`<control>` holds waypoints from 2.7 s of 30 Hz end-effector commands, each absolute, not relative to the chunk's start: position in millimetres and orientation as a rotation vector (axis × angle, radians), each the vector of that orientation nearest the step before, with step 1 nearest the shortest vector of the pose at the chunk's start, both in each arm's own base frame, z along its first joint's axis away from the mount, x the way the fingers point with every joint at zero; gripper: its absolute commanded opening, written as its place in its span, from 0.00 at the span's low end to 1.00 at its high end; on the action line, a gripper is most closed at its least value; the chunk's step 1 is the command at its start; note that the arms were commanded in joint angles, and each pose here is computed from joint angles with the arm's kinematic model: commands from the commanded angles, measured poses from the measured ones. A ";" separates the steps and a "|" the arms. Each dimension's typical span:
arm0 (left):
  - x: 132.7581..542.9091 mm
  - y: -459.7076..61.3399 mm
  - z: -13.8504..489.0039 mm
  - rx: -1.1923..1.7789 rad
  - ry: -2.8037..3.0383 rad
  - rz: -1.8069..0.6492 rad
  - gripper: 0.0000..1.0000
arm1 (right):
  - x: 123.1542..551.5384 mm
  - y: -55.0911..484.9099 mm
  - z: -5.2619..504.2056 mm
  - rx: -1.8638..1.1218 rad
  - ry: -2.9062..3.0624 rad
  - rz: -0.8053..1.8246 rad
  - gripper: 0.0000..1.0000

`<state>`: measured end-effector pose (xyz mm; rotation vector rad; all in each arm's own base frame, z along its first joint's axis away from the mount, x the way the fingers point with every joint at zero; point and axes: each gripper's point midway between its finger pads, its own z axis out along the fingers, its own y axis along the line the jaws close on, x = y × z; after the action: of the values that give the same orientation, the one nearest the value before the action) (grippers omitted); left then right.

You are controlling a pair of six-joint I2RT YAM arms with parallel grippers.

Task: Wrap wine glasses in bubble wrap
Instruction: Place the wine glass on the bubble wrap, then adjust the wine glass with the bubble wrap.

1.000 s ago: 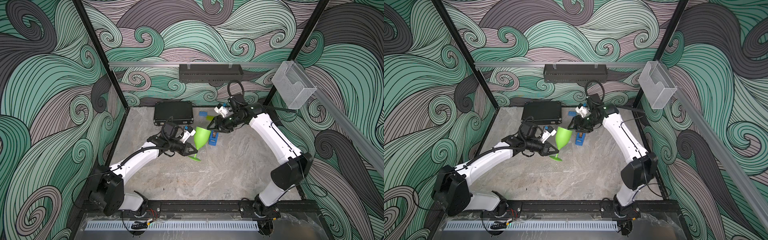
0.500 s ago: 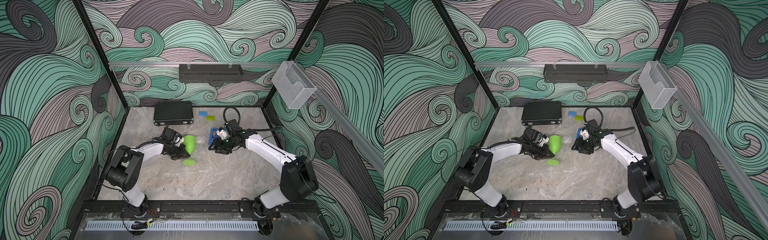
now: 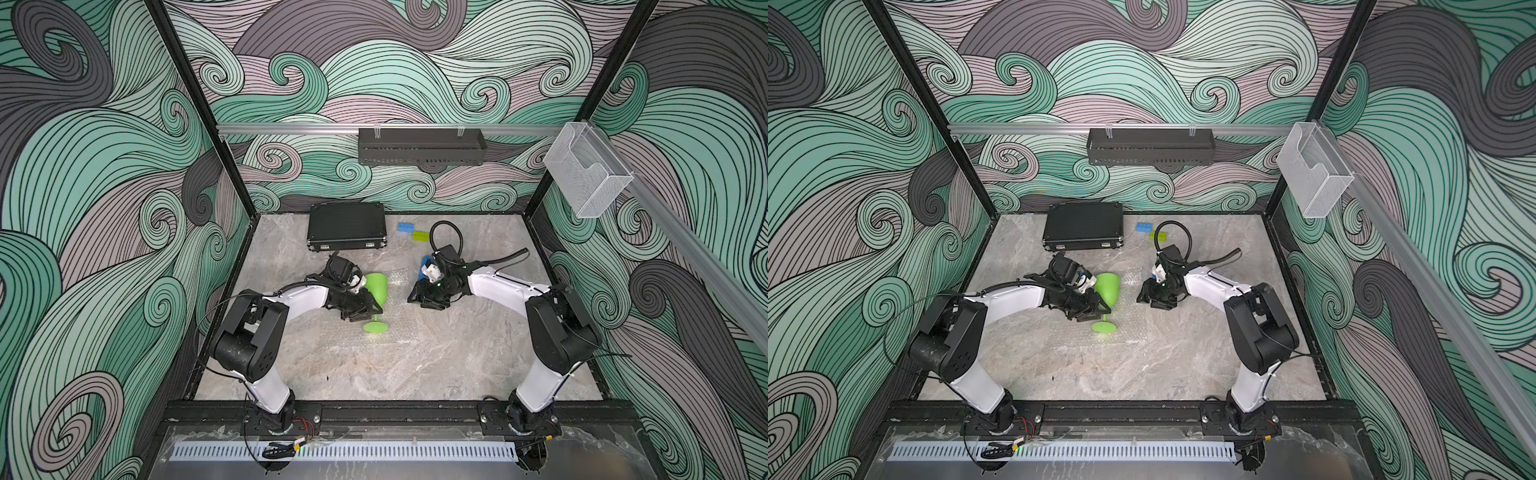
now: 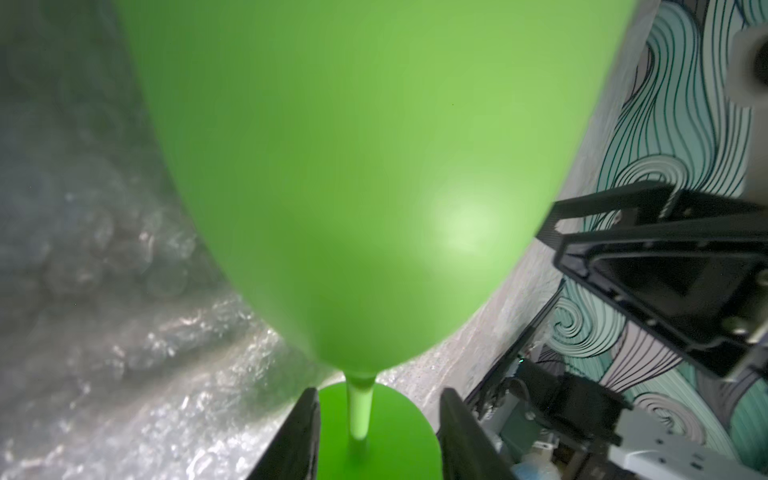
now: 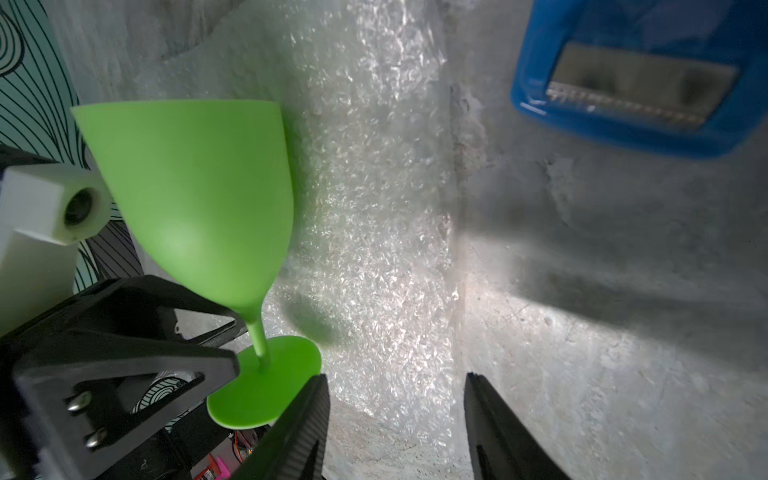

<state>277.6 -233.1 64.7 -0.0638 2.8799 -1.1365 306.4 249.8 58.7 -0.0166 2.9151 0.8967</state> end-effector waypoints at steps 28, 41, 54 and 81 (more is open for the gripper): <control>341.1 -144.4 67.6 -0.198 2.838 -0.752 0.49 | 281.8 361.0 43.4 -0.369 2.984 0.913 0.44; 347.9 -140.6 23.5 -0.258 2.966 -0.704 0.34 | 278.3 354.5 34.6 -0.349 3.026 0.862 0.17; 362.3 -132.2 11.3 -0.200 3.001 -0.623 0.32 | 260.8 341.3 65.4 -0.364 3.004 0.881 0.05; 356.5 -139.5 19.1 -0.232 2.966 -0.711 0.30 | 251.5 359.9 28.0 -0.163 3.101 0.837 0.24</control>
<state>362.7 -143.4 20.6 -0.2037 2.9551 -0.7162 256.6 367.1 41.3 -0.2059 3.0391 0.9152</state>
